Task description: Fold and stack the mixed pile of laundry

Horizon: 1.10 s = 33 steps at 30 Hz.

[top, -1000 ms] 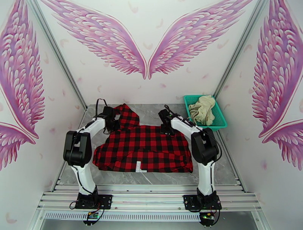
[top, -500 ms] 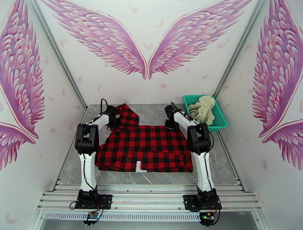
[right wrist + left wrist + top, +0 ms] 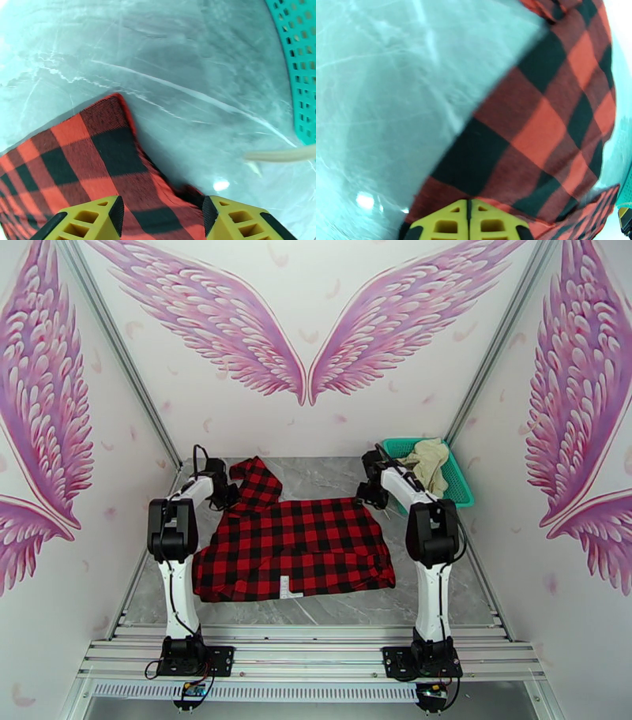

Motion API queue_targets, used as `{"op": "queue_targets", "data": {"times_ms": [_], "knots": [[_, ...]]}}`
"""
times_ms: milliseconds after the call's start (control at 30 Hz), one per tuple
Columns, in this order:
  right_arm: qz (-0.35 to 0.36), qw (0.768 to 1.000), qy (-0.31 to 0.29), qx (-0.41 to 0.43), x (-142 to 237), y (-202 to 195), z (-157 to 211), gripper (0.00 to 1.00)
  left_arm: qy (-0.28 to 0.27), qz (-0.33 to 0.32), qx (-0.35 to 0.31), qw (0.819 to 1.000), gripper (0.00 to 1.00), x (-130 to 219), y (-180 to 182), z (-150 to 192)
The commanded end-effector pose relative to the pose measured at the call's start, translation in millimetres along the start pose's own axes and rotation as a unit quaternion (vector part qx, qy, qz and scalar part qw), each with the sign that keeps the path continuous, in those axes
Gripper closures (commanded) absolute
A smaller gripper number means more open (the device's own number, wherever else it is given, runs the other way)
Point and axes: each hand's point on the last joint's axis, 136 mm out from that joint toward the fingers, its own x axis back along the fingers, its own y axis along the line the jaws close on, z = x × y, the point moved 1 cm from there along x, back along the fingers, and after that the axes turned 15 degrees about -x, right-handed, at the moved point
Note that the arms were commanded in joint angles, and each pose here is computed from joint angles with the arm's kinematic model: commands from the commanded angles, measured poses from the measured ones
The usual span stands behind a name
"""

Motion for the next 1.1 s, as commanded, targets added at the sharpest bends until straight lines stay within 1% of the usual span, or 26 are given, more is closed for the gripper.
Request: {"op": "queue_targets", "data": {"times_ms": [0,100,200,267,333,433,533,600,700,933,1067], "knots": [[-0.053,0.997,0.059,0.025,-16.8,8.3,18.8,0.38,-0.01,0.025,-0.036,0.999,0.85,22.0,-25.4,-11.6],[-0.08,0.993,0.079,0.044,-31.1,18.6,23.3,0.36,-0.018,0.031,-0.047,0.998,0.82,35.8,-36.2,-14.1],[-0.093,0.99,0.086,0.058,-42.9,25.2,23.3,0.37,-0.022,0.037,-0.058,0.997,0.81,49.4,-47.2,-11.8],[-0.104,0.989,0.089,0.063,-47.2,30.3,22.6,0.4,-0.024,0.04,-0.065,0.997,0.81,57.0,-53.9,-7.7],[-0.114,0.987,0.092,0.068,-48.1,36.1,22.2,0.45,-0.024,0.04,-0.071,0.996,0.81,64.1,-58.2,-2.0],[-0.131,0.986,0.075,0.07,-33.2,45.5,14.7,0.52,-0.022,0.041,-0.074,0.996,0.81,71.5,-61.3,7.9],[-0.158,0.984,0.048,0.067,-7.4,56.8,5.0,0.56,-0.018,0.038,-0.074,0.996,0.81,74.5,-60.0,18.4],[-0.172,0.982,0.041,0.07,6.5,63.5,4.3,0.58,-0.014,0.036,-0.072,0.997,0.81,74.6,-57.8,24.3],[-0.17,0.982,0.022,0.078,22.8,66.2,5.6,0.58,-0.008,0.036,-0.072,0.997,0.81,74.9,-56.7,32.4],[-0.177,0.982,-0.02,0.068,55.6,61.8,2.2,0.59,-0.003,0.034,-0.071,0.997,0.81,74.3,-54.2,40.8],[-0.159,0.984,-0.05,0.069,68.4,54.5,-5.1,0.59,-0.002,0.035,-0.071,0.997,0.81,74.0,-54.7,41.9]]}}
